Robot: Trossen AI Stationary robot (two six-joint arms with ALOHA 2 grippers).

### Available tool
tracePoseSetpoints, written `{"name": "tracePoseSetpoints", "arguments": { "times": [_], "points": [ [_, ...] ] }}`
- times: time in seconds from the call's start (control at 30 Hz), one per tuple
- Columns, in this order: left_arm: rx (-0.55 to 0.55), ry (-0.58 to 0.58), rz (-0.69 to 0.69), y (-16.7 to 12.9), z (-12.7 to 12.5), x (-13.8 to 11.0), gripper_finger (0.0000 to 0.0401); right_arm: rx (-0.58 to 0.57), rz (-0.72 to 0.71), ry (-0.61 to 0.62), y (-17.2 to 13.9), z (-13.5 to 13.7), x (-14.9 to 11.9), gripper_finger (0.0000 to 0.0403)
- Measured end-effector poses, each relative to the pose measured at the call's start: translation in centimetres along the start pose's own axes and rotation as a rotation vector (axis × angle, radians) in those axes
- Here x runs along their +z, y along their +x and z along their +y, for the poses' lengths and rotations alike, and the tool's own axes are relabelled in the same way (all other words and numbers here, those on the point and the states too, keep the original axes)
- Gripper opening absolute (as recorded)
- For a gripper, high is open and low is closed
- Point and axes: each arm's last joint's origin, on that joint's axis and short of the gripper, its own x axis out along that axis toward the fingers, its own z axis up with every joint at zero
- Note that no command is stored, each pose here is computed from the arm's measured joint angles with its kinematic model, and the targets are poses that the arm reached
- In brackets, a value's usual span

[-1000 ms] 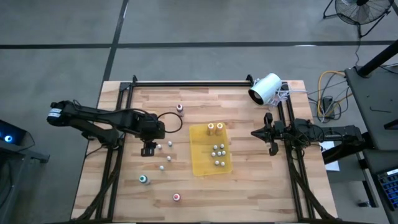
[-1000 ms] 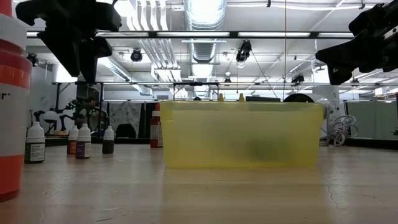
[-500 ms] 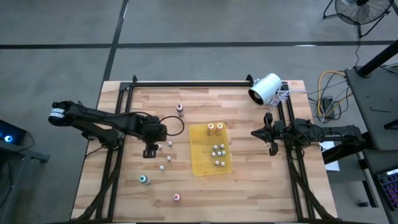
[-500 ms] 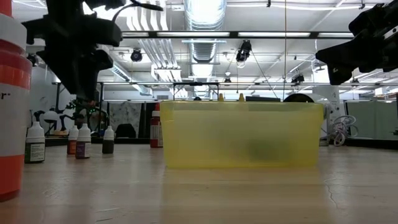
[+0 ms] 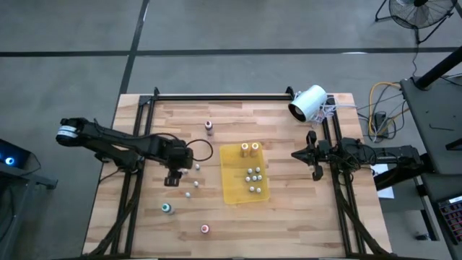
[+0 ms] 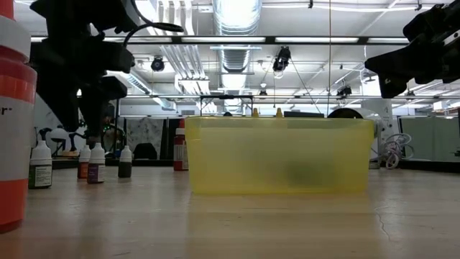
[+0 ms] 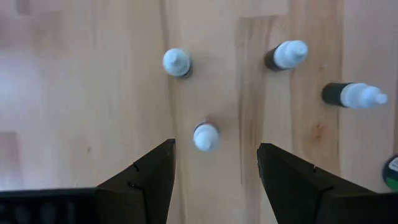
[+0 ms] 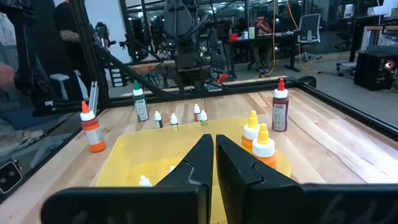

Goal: Pick & Place food coloring
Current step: Put the small orange food coloring bottle into the yellow bin

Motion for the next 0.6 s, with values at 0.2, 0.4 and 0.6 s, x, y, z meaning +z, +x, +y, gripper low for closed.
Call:
{"name": "tracePoseSetpoints", "arguments": {
  "times": [0.2,0.4,0.6],
  "points": [
    [-0.002,0.024,-0.008,1.0,0.0,-0.5,0.0197,0.0,0.0,0.0,0.0,0.0,0.0,0.0013],
    [-0.001,0.029,-0.012,1.7,0.0,-0.9,0.0197,0.0,0.0,0.0,0.0,0.0,0.0,0.0013],
    [0.0,0.028,-0.005,2.5,0.0,-1.0,0.0197,0.0,0.0,-0.002,0.0,0.0,0.0,0.0013]
  ]
}}
